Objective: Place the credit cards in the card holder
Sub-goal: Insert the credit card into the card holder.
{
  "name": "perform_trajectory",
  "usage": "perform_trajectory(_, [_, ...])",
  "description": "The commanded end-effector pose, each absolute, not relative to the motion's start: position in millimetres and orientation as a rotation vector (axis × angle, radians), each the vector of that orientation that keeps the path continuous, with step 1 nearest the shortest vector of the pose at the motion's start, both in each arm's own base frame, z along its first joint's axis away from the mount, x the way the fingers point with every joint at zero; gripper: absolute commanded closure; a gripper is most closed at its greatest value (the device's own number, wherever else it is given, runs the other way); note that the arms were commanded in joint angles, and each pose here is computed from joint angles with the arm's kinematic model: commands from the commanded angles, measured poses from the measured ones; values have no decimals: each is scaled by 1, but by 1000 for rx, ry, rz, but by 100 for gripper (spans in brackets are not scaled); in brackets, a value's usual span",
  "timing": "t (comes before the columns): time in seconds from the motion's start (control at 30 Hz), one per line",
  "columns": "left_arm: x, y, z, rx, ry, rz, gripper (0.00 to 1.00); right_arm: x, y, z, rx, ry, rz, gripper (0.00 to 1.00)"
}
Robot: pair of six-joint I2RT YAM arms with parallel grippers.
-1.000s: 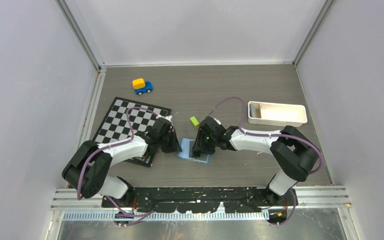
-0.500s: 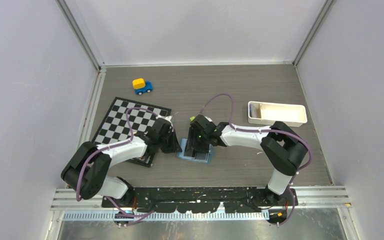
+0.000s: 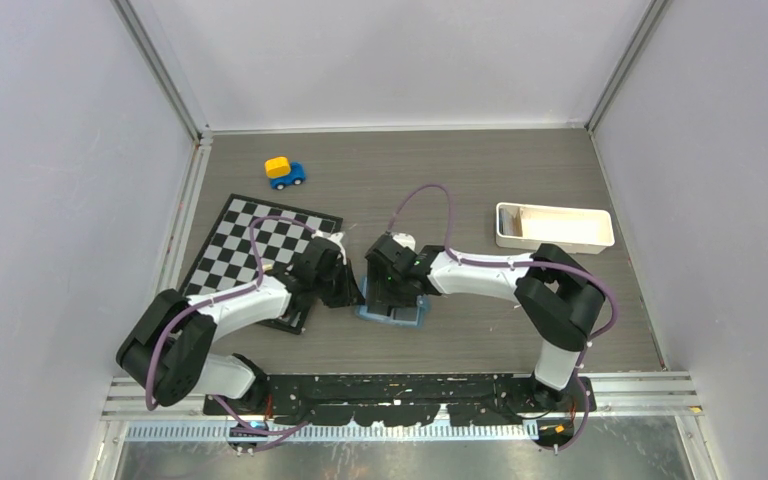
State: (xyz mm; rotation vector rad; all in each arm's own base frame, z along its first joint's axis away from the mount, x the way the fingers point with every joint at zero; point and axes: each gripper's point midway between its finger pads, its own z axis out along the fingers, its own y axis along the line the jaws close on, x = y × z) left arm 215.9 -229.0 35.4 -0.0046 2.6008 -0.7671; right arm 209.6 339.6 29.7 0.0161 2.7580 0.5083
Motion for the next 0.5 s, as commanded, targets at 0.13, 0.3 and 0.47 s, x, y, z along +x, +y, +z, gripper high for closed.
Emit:
perform_trajectory(0.13, [212,-229,41,35,2575,-800,100,213,305,27,42,2730,314,31])
perform_trajectory(0.3, [211,-231,44,43,2561,-820,100,210,318,27,32,2731,413,35])
perform_trajectory(0.47, [211,-230,46,48,2553,-823,100,208,329,30,21,2720,508,42])
